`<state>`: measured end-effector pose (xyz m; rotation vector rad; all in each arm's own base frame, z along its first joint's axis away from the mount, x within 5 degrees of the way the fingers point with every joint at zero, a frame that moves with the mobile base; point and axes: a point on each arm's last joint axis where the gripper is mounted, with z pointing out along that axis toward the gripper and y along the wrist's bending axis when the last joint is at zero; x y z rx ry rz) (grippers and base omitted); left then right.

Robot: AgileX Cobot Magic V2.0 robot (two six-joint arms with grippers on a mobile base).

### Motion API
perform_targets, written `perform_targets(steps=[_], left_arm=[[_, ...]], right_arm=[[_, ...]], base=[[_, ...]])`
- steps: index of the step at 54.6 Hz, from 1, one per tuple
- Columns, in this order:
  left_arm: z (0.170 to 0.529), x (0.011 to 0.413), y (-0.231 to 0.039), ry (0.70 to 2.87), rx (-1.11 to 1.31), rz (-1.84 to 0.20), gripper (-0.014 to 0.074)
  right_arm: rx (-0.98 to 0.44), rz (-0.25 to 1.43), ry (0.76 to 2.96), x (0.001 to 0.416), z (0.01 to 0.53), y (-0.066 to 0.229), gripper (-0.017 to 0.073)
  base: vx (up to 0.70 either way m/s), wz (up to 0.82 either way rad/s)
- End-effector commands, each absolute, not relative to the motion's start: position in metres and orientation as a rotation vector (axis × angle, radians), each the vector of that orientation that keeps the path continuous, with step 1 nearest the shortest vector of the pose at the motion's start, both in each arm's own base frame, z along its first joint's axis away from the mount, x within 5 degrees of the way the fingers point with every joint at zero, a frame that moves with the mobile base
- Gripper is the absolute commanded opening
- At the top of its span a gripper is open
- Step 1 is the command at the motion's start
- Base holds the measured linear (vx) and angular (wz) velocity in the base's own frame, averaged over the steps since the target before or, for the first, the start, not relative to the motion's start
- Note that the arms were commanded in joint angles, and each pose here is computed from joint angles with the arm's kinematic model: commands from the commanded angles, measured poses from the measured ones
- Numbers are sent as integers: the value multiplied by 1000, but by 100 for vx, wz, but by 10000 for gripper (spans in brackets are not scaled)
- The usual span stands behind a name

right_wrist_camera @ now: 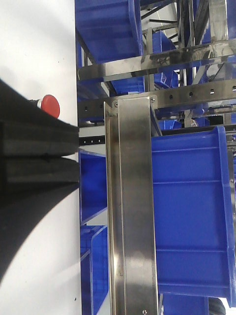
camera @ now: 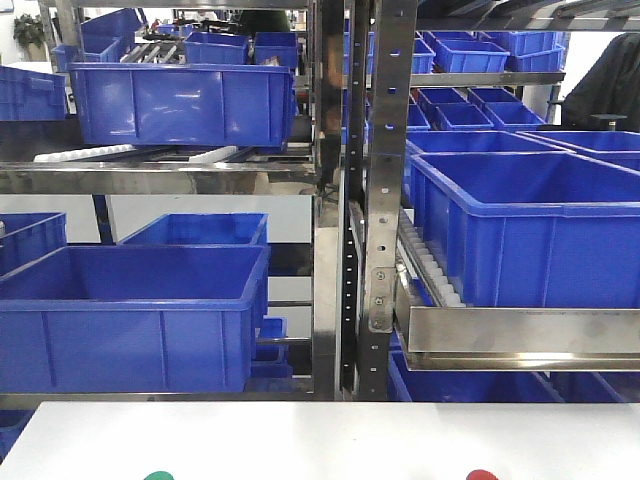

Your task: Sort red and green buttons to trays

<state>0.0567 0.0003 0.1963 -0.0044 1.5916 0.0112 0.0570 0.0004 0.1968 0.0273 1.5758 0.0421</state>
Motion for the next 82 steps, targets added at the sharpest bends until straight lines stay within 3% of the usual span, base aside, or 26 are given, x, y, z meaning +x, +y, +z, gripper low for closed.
perform_targets(steps=[1,19,34,57,73,82], left_arm=[[211,54,1,1478,-19,7,-6],[216,54,1,1428,-21,11,-6],[232,50,2,1246,-30,20,-6],[263,40,4,1087,-81,-18,-6],[321,44,0,1294,27,61,-6],[320,68,1,1409,25,54,-4]], right_arm=[[20,37,1491,56,201,1,-9],[18,35,1492,56,201,1,-9],[16,36,1460,56,204,1,-9],[15,45,1283,46,252,1,-9],[18,37,1357,59,308,0,-9],[22,35,1519,84,296,1,-6]], base=[[0,0],[0,0],[0,0],[0,0],[0,0],[0,0]])
